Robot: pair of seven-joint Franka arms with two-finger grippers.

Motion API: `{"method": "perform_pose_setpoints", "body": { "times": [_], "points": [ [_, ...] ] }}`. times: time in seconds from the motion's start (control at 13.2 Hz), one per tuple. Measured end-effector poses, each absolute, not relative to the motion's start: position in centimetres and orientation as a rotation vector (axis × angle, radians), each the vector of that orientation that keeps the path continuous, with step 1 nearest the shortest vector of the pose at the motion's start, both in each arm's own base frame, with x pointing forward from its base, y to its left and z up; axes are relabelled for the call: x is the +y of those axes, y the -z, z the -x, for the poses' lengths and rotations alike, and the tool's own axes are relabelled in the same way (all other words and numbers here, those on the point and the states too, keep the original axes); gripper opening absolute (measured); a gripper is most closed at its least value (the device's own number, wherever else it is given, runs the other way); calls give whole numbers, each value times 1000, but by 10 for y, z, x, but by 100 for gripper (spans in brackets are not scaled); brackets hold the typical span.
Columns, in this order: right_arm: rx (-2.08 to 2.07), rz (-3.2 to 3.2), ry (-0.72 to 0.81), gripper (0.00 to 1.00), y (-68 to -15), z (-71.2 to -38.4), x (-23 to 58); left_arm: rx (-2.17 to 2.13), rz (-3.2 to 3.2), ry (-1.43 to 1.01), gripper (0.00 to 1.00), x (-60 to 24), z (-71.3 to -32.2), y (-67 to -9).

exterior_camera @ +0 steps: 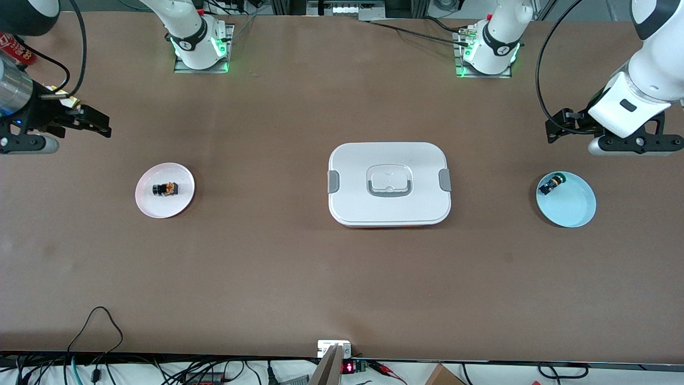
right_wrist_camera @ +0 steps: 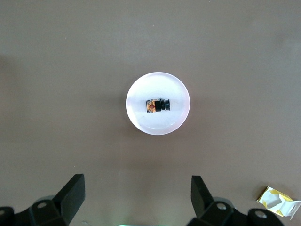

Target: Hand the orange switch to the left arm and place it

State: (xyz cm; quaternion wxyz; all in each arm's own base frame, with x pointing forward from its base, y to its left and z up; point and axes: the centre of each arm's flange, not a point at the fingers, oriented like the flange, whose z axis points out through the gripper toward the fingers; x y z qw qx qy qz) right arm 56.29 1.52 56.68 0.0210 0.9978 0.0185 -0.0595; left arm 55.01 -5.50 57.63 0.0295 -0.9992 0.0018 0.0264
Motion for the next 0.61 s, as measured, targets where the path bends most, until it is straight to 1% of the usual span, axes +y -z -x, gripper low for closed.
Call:
{"method": "perform_pose_setpoints", "body": {
  "times": [0.23,0.46,0.61],
  "points": [
    [55,-3088,236,100,-544,-573,19,6,3081,-82,100,-55,-550,-576],
    [35,-3086,213,100,-516,-592,21,6,3081,-82,100,-55,-550,-576],
    [34,-3082,232,100,-495,-602,23,5,3081,-81,100,-55,-550,-576]
  ]
}}
